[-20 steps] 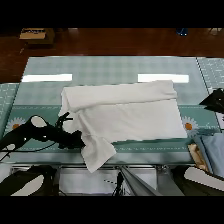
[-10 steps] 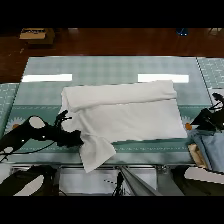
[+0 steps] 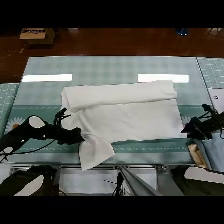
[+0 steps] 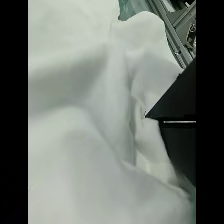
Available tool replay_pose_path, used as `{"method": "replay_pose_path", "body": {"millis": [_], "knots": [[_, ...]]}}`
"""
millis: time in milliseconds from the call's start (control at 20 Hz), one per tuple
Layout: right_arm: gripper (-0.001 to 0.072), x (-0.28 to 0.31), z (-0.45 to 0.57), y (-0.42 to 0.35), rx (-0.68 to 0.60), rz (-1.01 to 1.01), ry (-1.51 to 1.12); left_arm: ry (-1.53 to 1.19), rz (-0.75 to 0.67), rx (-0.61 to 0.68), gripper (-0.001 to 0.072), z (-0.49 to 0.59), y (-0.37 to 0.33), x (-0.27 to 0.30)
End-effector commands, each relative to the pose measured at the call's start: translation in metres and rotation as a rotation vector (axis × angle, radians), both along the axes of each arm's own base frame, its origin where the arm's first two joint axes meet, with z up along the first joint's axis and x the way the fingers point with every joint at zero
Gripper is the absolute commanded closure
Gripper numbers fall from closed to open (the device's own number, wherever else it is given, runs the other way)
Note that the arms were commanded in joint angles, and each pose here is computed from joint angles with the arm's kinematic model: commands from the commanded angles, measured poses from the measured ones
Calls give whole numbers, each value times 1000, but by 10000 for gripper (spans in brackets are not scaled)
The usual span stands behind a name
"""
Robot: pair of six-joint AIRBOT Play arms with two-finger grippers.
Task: Fold the shirts.
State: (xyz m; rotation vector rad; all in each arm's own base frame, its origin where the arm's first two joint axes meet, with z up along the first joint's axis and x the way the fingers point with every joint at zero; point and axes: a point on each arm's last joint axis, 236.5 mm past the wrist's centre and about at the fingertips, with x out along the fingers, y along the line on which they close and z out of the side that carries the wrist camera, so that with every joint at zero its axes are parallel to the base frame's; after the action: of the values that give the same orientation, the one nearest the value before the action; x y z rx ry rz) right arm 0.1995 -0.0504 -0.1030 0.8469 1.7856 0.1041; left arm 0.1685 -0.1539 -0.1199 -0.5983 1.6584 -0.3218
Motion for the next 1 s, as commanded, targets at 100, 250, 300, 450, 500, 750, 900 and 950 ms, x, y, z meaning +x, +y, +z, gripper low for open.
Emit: {"method": "replay_pose_path", "body": {"millis": [100,250,300,450,500,750,900,950], "knots": [[540,25,-16,20,2,-2,-118,-24,1,-16,689,5,-3,6],[689,47,-1,22,-12,69,-182,-91,17,-25,689,21,-2,31],[689,57,9,23,-12,93,-209,-128,21,-29,689,31,-3,44],[689,101,57,25,-53,147,-386,-286,8,-58,689,83,-8,87],[689,120,79,29,-60,145,-465,-356,4,-67,689,106,-10,102],[690,201,158,70,-105,173,-792,-644,57,-45,689,187,1,170],[691,252,168,70,-251,96,-949,-647,154,-9,689,181,31,193],[691,268,172,61,-288,28,-982,-644,204,3,689,177,46,202]]}}
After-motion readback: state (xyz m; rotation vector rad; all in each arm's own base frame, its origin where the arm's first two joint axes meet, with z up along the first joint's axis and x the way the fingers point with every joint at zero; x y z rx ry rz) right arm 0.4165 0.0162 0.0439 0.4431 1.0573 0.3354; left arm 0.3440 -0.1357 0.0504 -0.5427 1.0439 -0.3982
